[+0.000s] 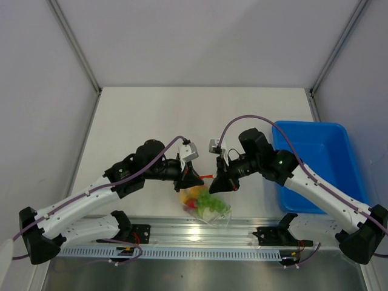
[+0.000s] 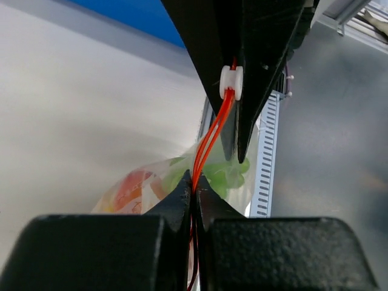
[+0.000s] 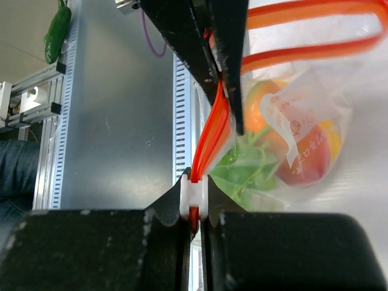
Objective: Place the food in the zip-top bag and seal the zipper
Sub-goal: Zip the zipper food storage bag at the center of the board.
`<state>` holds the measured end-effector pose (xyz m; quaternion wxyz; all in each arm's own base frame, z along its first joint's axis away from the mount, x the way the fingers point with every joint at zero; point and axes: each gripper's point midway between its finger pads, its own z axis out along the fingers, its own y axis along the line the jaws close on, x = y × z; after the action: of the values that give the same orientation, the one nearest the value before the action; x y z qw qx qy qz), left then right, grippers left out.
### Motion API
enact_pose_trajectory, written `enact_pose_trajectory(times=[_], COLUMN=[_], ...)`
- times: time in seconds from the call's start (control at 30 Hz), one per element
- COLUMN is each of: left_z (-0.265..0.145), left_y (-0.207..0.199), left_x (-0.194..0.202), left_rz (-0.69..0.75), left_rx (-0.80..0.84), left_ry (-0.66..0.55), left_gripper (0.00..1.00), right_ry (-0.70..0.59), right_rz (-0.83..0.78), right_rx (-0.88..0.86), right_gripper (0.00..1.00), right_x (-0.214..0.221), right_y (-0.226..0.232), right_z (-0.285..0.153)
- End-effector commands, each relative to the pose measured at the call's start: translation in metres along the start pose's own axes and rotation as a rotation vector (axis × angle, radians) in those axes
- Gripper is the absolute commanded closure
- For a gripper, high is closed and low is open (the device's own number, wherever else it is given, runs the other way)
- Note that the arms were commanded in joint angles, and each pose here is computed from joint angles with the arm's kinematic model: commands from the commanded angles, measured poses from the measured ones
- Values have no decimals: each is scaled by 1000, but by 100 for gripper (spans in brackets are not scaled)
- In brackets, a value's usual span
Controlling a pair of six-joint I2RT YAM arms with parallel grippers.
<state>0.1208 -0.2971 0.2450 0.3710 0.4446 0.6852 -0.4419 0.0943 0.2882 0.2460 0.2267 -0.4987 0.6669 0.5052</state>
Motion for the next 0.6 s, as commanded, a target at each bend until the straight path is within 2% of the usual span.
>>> enact_pose_trajectory(times=[0.0,0.03,0.07,0.13,0.3,0.47,0.57], left_z=[1,2,1,0,-7,-16,-17], left_y=[-8,-6,-5,0,4,-4,-7], left_x=[1,3,3,3,0,-6,-4], left_rz=[-17,-26,-37,-66,-138,-159,-156], left_rx=[60,49,37,1,-62,-49,-31], left_ry=[4,8,7,-2,-52,-129,-132], left_gripper=[99,99,99,99,99,99,100], right_ry=[-48,-52,-56,-70,-133,-206,-239], right_rz=[-62,-58,-51,-36,21,13,24], right_rx=[-23,-5,12,46,107,107,97], right_gripper=[97,78,69,60,54,59,64], right_x=[-13,-14,-15,-18,-21,-23,-23], right_y=[13,9,7,1,-8,-7,-9], right_z=[-8,-7,-7,-7,-6,-5,-2])
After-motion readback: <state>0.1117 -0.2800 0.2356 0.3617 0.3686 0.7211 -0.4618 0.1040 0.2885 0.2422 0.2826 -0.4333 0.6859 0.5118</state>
